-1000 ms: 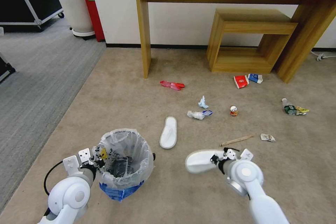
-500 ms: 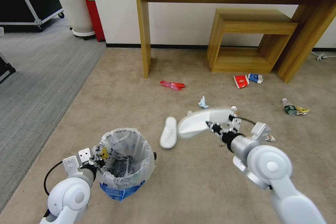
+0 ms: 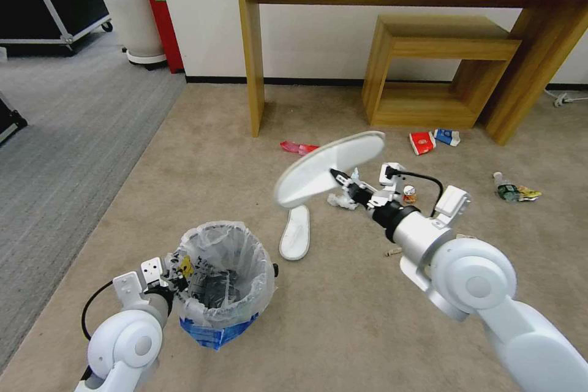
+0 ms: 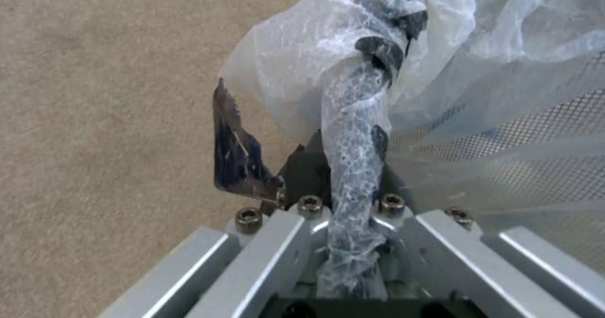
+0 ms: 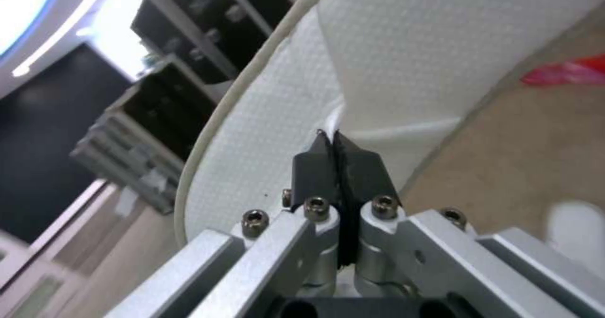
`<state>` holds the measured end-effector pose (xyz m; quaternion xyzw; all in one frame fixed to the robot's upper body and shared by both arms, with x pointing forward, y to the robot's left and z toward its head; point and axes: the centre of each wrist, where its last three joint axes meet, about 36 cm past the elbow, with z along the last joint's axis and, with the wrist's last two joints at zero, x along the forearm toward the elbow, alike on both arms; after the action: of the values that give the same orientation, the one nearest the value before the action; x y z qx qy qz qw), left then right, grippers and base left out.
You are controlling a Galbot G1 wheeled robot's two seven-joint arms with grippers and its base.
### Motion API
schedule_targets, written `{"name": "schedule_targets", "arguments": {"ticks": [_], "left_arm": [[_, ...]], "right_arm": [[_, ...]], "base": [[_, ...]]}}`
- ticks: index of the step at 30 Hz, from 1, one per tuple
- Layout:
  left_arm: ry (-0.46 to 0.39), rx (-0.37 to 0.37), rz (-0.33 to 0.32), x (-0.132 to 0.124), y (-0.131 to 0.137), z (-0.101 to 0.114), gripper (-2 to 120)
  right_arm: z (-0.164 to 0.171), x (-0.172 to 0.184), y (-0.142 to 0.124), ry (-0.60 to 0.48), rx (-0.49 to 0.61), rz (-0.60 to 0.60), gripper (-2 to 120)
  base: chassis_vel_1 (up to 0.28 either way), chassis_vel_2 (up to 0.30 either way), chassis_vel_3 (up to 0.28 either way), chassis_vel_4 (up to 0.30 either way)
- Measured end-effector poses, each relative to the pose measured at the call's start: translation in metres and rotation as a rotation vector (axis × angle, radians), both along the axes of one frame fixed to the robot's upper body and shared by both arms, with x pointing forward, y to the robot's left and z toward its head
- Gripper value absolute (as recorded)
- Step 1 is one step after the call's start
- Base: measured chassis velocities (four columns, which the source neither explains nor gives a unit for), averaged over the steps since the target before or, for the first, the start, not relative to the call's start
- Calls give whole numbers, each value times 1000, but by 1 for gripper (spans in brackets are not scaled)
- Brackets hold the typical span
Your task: Pick up the trash bin and place the garbage on the floor into it.
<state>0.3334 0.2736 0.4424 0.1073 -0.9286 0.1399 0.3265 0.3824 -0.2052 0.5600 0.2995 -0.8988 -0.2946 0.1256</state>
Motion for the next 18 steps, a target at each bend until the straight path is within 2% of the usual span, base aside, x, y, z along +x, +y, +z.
{"name": "schedule_targets", "arguments": {"ticks": [8, 18], "left_arm": [[-14, -16, -7, -1, -3, 11, 0], [-53, -10, -18, -10, 3, 36, 0]], "right_arm": [[-4, 8, 13, -67, -46, 99, 0], [-3, 23, 36, -135, -150, 207, 0]], "base": [[0, 0, 0, 0], [0, 0, 0, 0]]}}
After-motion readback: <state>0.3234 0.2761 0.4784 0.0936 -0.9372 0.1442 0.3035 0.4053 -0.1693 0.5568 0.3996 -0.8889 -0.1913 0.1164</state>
